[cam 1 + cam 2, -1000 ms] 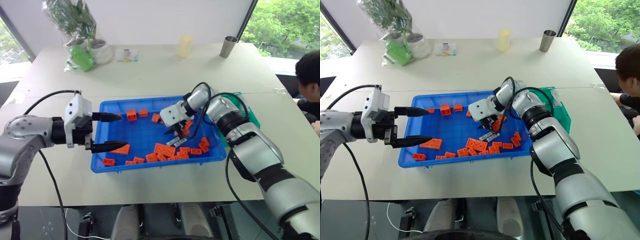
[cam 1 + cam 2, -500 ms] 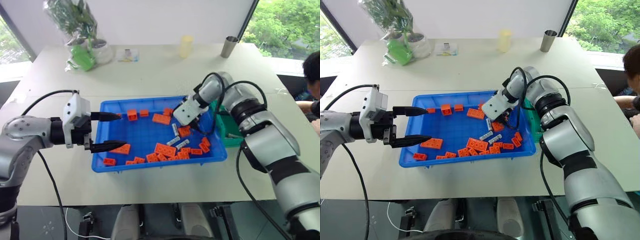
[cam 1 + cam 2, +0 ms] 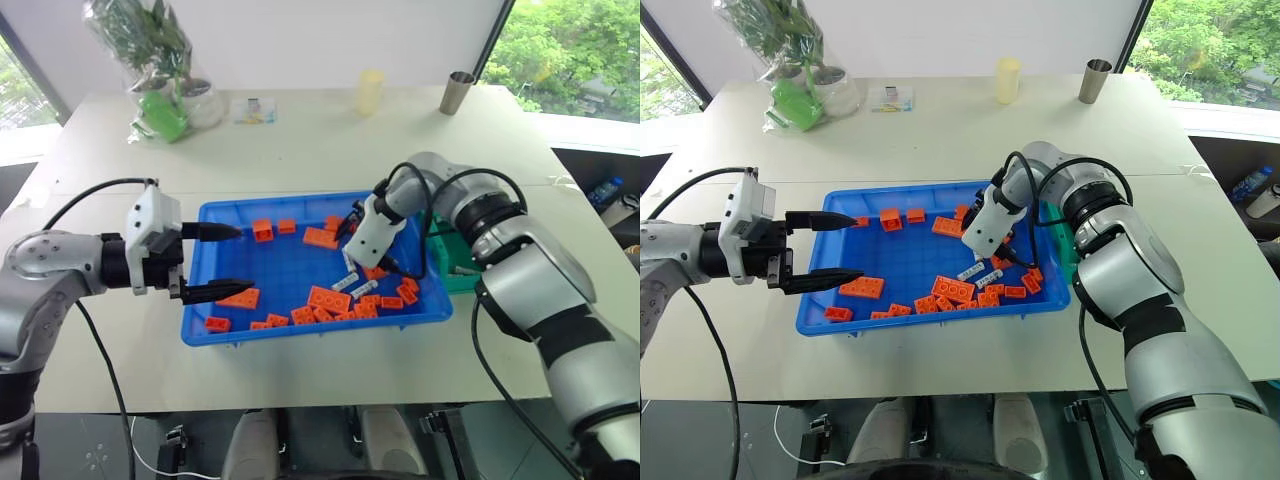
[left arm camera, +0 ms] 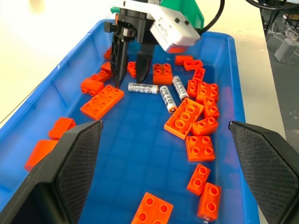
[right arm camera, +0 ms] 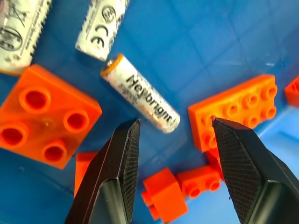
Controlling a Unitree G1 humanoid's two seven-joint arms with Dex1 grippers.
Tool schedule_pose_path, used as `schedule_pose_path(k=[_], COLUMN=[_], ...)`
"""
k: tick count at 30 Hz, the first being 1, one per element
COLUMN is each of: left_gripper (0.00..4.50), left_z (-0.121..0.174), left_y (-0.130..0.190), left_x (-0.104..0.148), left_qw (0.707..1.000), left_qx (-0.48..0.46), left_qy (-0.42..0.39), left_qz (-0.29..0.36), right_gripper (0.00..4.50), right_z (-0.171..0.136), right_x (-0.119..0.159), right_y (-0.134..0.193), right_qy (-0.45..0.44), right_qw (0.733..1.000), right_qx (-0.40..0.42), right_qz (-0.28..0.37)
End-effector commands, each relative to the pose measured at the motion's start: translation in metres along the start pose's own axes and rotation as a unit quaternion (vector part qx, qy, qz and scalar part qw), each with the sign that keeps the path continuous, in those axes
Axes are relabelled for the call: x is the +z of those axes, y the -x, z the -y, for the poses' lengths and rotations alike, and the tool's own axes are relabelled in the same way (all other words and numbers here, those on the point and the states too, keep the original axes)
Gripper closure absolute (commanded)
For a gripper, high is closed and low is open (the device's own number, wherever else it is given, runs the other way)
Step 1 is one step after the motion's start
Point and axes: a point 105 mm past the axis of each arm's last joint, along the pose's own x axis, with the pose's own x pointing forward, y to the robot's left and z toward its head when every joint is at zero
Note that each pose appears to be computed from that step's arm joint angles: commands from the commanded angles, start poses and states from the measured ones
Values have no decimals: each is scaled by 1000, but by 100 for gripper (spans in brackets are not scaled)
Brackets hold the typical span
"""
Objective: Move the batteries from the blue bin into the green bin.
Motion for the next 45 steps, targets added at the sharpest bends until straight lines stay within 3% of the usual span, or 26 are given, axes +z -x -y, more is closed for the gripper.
schedule_pose_path(k=[1,4,7,13,16,19,22,26,29,34,36,37,40,45], left_gripper=[0,0,0,0,0,0,0,0,0,0,0,0,0,0], left_z=[0,0,-1,-3,-4,-5,-5,-2,-2,-5,-8,-10,-11,-8], left_y=[3,3,3,2,-1,-4,-7,-8,-8,-11,-16,-17,-19,-18], left_x=[11,11,11,11,11,10,8,3,0,0,3,4,7,8], left_qw=[1000,1000,1000,1000,1000,1000,1000,1000,1000,999,999,999,999,999], left_qx=[5,6,7,5,2,-1,-2,-7,-10,-18,-22,-24,-26,-29], left_qy=[-23,-24,-25,-25,-23,-19,-15,-2,3,2,-3,-5,-9,-12], left_qz=[10,10,11,12,14,20,23,27,27,30,36,37,38,37], right_gripper=[200,281,433,448,448,448,448,448,448,448,336,314,162,162], right_z=[0,-2,-2,3,17,32,25,-30,-80,-133,-142,-144,-144,-104], right_x=[6,10,10,3,-1,-4,-6,-25,-28,-16,-17,-19,-20,-9], right_y=[-3,-7,-8,8,34,78,119,182,208,199,180,173,165,173], right_qy=[19,25,26,-16,-123,-260,-352,-503,-577,-635,-657,-660,-654,-614], right_qw=[1000,999,999,999,985,937,888,783,717,675,657,654,663,703], right_qx=[4,9,10,-26,-96,-189,-254,-351,-388,-375,-371,-370,-365,-354], right_qz=[13,20,22,26,67,135,149,103,47,-7,-7,-10,-19,56])
